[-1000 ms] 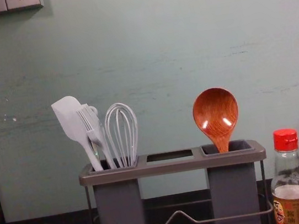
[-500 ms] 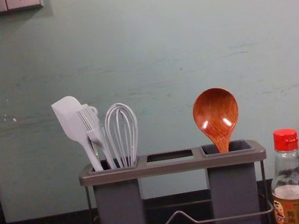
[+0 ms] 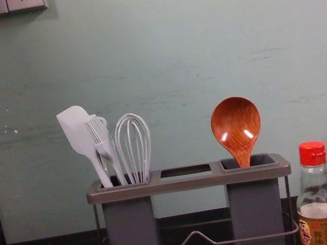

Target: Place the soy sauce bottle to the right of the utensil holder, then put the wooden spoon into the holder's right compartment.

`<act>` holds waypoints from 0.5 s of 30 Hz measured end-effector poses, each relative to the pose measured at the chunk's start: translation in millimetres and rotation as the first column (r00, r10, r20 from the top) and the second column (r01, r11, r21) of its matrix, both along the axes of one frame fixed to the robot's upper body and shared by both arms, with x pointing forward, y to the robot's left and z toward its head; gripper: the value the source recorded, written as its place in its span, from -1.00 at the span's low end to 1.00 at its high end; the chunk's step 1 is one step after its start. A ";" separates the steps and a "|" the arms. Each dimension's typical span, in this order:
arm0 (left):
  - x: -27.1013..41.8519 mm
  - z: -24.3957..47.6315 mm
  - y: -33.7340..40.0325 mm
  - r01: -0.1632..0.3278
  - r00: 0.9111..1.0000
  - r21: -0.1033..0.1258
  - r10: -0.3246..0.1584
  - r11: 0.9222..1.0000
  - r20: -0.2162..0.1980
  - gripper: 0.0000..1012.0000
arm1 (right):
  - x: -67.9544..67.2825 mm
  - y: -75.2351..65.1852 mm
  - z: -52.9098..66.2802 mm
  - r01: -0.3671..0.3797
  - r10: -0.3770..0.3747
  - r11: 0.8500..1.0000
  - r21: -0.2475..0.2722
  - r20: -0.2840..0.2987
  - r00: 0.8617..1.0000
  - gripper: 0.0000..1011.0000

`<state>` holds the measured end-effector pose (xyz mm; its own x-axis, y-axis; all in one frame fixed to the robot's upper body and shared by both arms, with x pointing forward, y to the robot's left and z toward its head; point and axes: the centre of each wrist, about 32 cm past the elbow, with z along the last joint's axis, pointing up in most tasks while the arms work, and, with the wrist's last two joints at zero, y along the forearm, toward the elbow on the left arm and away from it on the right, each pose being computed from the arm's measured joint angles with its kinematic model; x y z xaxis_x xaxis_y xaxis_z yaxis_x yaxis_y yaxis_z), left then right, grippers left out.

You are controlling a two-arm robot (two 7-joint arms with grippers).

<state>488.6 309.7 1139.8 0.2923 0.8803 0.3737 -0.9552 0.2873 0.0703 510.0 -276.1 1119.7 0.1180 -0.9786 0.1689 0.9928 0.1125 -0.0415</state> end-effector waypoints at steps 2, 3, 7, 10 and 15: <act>0.0 0.0 0.0 0.000 1.000 0.000 0.000 1.000 0.000 0.99 | 0.0 0.0 0.0 0.000 0.000 1.000 0.000 0.000 1.000 0.98; 0.0 0.0 0.0 0.000 1.000 0.000 0.000 1.000 0.000 0.99 | 0.0 0.0 0.0 0.000 0.000 1.000 0.000 0.000 1.000 0.98; 0.0 0.0 0.0 0.000 1.000 0.000 0.000 1.000 0.000 0.99 | 0.0 0.0 0.1 0.000 0.000 1.000 0.001 0.000 1.000 0.98; 0.0 0.0 0.0 0.000 1.000 0.000 0.000 1.000 0.000 0.99 | 0.0 0.0 0.1 0.000 0.000 1.000 0.001 0.000 1.000 0.98; 0.0 0.0 0.0 0.000 1.000 0.000 0.000 1.000 0.000 0.99 | 0.0 0.0 0.1 0.000 0.000 1.000 0.001 0.000 1.000 0.98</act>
<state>488.6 309.7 1139.8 0.2923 0.8803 0.3737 -0.9553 0.2873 0.0703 510.0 -276.1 1119.7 0.1182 -0.9786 0.1682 0.9927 0.1128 -0.0417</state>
